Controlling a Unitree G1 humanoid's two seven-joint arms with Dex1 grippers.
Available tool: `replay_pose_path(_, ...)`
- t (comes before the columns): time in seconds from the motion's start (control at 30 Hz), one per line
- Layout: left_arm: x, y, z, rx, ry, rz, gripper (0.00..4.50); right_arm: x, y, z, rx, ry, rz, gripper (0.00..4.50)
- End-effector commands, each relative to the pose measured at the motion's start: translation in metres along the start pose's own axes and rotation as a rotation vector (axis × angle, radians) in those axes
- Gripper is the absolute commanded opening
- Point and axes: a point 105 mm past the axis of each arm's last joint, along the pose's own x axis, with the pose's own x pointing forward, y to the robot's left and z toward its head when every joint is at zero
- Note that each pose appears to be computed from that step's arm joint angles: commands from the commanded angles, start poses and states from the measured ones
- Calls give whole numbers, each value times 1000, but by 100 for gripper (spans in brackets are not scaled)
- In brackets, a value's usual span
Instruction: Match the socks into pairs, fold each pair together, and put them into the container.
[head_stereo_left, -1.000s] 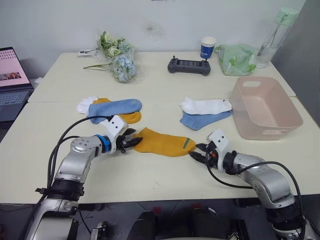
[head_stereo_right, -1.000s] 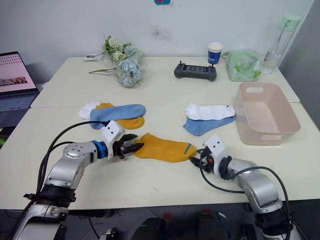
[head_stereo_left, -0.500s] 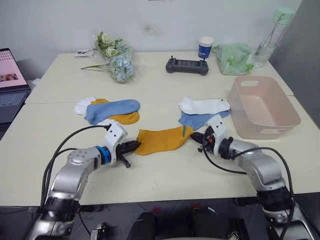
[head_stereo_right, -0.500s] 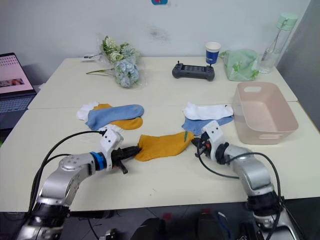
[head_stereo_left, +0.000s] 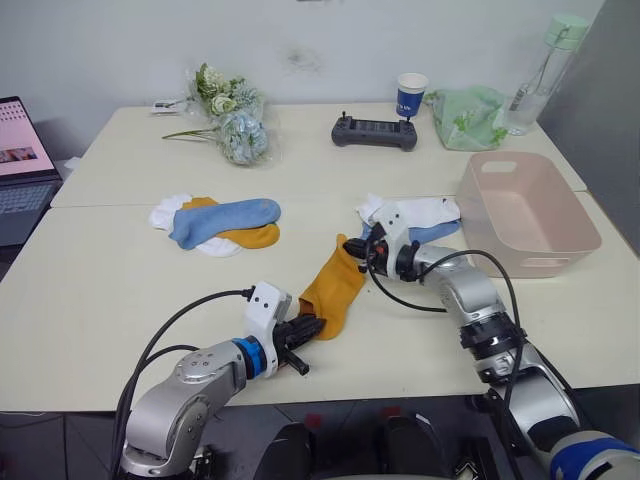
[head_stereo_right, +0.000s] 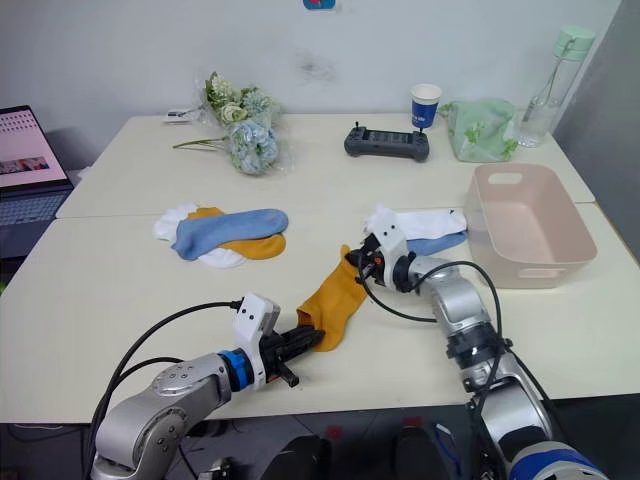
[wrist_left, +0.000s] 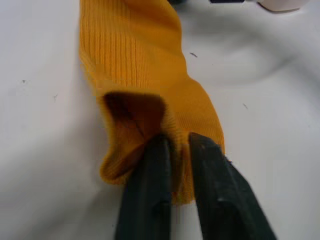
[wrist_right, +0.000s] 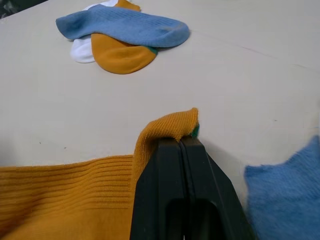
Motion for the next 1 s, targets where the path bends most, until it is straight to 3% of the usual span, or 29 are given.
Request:
replay_pose_path(0.03, -3, -5, 6, 12, -29, -28, 187, 4, 0, 19, -50, -63, 8, 64)
replay_pose_path(0.3, -48, 15, 11, 177, 67, -100, 448, -33, -14, 29, -99, -122, -62, 344)
replay_pose_path(0.37, -56, 27, 23, 212, 64, -102, 450, -44, -9, 34, -98, -140, -45, 409)
replay_pose_path(0.47, -58, 54, 46, 298, 38, -53, 450, -57, 2, 35, -106, -137, -14, 409)
replay_pose_path(0.6, -33, 80, 80, 410, -47, -18, 450, -69, 20, 20, -102, -87, 35, 409)
replay_pose_path(0.7, 2, 95, 98, 451, -89, -8, 450, -77, 49, 2, -158, -16, 188, 409)
replay_pose_path(0.83, 44, 99, 110, 467, -101, -48, 450, -73, 78, -13, -304, 53, 353, 409)
replay_pose_path(1.0, 84, 89, 116, 491, -85, -107, 450, -57, 94, -21, -381, 73, 485, 409)
